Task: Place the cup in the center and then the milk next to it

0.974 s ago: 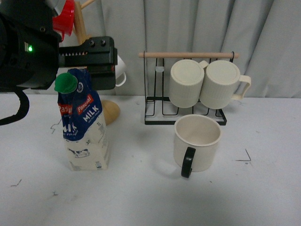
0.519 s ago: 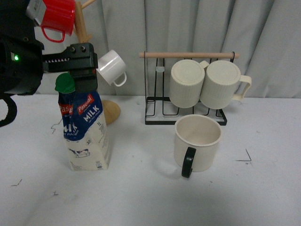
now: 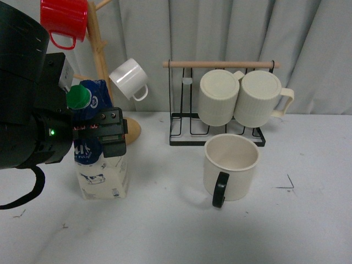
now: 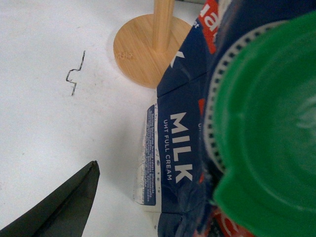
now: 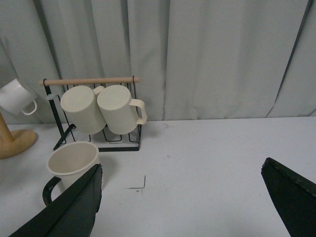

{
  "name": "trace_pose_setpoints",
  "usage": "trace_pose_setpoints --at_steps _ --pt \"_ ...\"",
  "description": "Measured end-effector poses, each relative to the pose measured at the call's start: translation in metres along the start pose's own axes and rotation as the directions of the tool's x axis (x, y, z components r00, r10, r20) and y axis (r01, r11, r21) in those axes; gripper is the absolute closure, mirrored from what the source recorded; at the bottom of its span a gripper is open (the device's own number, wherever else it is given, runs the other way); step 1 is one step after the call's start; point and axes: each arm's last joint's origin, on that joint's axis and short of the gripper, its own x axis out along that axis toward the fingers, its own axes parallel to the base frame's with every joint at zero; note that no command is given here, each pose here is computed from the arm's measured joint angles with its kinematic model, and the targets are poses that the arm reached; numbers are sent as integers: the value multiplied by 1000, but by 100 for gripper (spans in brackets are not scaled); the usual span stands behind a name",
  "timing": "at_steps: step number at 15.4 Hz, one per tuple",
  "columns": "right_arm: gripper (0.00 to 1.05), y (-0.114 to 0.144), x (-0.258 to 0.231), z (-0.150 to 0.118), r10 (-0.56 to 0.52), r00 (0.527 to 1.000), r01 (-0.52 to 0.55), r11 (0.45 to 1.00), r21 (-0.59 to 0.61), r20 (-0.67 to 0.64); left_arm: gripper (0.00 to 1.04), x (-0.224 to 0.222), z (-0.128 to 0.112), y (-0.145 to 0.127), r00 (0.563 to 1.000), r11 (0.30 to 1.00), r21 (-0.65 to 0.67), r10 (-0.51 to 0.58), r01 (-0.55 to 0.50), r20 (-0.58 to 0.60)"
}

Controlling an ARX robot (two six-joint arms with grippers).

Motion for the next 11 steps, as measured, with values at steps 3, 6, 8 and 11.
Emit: trace_pose_setpoints --at_steps 3,6,8,11 --pt "6 0 0 0 0 1000 0 1000 0 0 30 2 2 4 999 999 -24 28 -28 23" --pt "6 0 0 0 0 1000 0 1000 0 0 62 1 6 3 998 999 -51 21 -18 56" --pt "6 0 0 0 0 1000 0 1000 0 0 82 -1 8 2 998 998 -56 14 -10 68" --pt "6 0 0 0 0 1000 0 1000 0 0 103 -7 7 -6 998 999 -39 1 1 59"
